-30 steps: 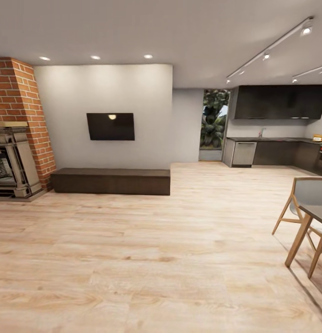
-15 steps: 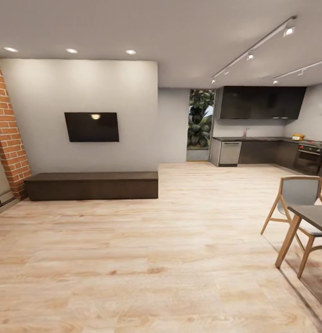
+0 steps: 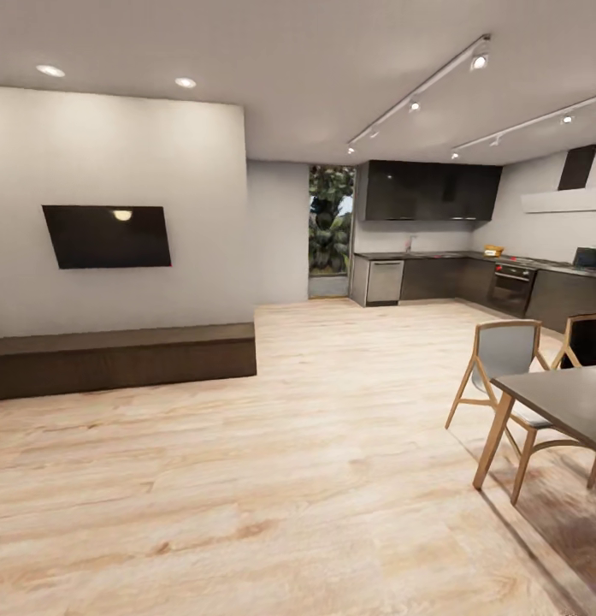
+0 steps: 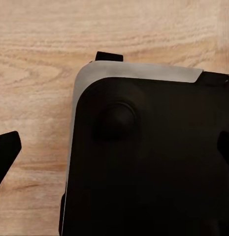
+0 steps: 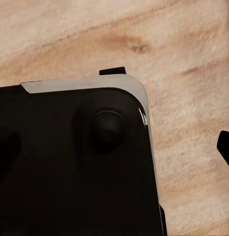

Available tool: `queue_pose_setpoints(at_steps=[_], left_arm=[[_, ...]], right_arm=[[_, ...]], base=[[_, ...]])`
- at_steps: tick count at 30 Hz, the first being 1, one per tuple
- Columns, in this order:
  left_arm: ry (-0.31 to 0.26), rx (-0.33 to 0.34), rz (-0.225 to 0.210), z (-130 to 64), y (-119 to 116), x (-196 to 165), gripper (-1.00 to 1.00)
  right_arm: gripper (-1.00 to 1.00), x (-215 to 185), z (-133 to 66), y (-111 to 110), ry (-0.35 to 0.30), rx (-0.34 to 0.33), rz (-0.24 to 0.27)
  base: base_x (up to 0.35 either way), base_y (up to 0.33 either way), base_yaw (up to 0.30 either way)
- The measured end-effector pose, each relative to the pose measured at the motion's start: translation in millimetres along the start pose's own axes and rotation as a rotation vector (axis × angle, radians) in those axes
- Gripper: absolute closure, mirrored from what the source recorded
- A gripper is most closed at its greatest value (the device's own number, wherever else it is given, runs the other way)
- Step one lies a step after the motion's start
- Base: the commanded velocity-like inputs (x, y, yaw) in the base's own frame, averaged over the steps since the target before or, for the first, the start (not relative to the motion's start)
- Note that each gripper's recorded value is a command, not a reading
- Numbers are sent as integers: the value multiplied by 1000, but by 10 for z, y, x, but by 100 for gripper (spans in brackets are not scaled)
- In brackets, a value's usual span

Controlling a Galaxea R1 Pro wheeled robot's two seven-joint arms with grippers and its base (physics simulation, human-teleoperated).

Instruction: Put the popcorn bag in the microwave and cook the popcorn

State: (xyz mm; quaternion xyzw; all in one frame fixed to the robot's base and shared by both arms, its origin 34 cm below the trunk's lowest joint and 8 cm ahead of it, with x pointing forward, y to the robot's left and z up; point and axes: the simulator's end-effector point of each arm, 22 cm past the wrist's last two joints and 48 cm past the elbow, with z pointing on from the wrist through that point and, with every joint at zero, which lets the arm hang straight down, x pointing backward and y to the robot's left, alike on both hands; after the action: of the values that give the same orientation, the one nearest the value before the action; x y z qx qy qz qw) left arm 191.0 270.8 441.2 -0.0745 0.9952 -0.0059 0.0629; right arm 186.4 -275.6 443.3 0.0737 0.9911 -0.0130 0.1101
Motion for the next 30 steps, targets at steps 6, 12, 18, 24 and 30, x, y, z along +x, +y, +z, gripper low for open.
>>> queue_pose_setpoints(at_steps=[6, 12, 18, 24, 30], left_arm=[[0, 1, 0, 0, -1, 0, -100], [0, 0, 0, 0, 1, 1, -100], [0, 0, -1, 0, 1, 2, -100], [3, -1, -1, 0, 5, 11, -100], [5, -1, -2, 0, 8, 22, -100]], right_arm=[[-100, 1, 0, 7, 0, -1, 0], [-100, -1, 0, -1, 0, -1, -3], [-100, -1, 0, -1, 0, -1, -5], [-100, -1, 0, -1, 0, -1, -5], [-100, 4, 0, 27, 1, -9, -37]], base=[[325, 0, -266], [326, 0, -32], [327, 0, -1], [328, 0, 0], [329, 0, 0]])
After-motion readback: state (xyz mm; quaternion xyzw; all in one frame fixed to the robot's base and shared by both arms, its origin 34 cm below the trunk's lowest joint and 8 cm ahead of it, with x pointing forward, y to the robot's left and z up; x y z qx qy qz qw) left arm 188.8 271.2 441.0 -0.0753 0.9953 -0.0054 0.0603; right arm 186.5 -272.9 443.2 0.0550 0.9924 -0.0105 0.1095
